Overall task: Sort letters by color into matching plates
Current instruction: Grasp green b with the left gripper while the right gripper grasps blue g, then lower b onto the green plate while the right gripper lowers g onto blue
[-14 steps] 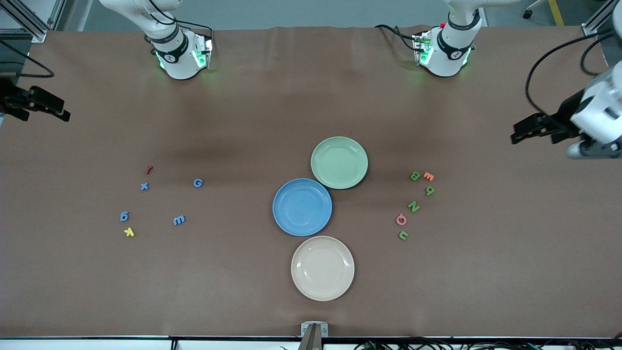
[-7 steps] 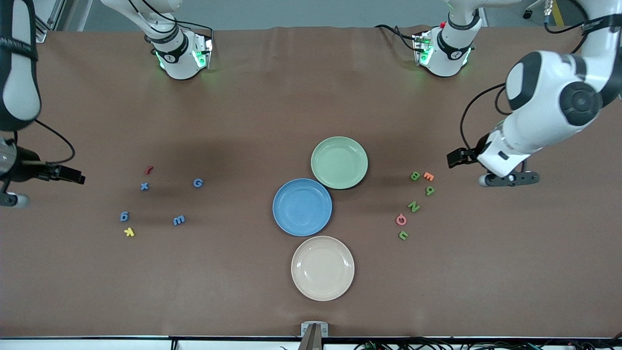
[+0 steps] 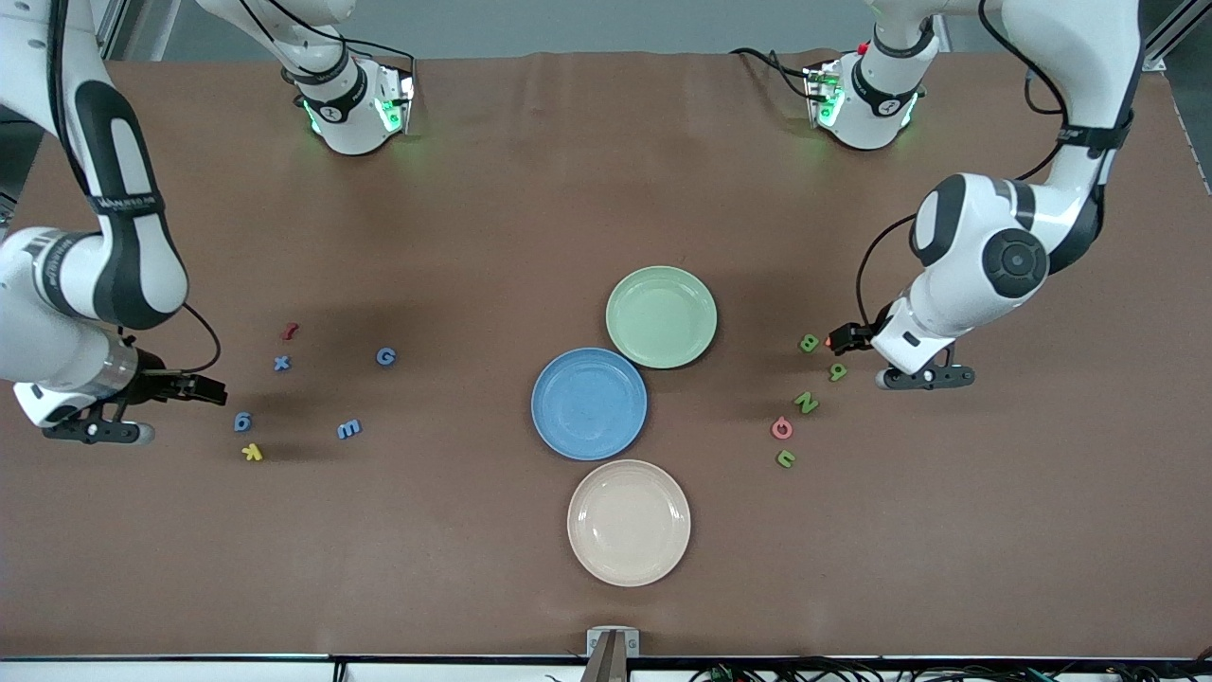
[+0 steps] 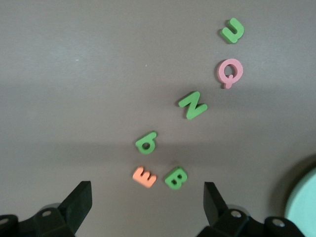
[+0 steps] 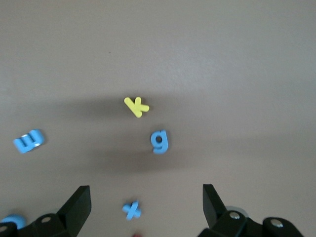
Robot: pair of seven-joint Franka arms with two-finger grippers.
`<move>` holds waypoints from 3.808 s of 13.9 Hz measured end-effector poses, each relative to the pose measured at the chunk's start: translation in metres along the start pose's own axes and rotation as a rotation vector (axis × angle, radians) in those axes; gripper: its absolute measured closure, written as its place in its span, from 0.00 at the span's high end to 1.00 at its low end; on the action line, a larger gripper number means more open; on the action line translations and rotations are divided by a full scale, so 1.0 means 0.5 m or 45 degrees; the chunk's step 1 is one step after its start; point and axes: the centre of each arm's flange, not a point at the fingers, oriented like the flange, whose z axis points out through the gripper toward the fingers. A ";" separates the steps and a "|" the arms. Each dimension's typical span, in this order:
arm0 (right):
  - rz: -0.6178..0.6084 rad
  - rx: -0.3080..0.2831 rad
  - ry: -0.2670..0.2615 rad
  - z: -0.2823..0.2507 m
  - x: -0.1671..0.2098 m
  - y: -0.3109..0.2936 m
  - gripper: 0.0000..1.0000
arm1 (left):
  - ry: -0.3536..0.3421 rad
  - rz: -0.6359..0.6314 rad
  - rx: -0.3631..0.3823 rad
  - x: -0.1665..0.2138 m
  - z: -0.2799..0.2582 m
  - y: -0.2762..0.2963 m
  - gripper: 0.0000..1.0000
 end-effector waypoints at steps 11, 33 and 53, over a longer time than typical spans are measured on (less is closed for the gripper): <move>-0.089 -0.022 0.051 0.214 -0.023 0.017 0.95 | 0.048 0.073 0.096 -0.004 0.183 0.021 0.96; -0.062 0.001 0.075 0.237 -0.018 0.012 0.27 | 0.053 0.056 0.089 0.003 0.218 0.006 0.31; 0.622 0.200 -0.015 -0.067 -0.085 -0.914 0.27 | -0.057 -0.245 0.079 -0.210 0.133 0.544 0.31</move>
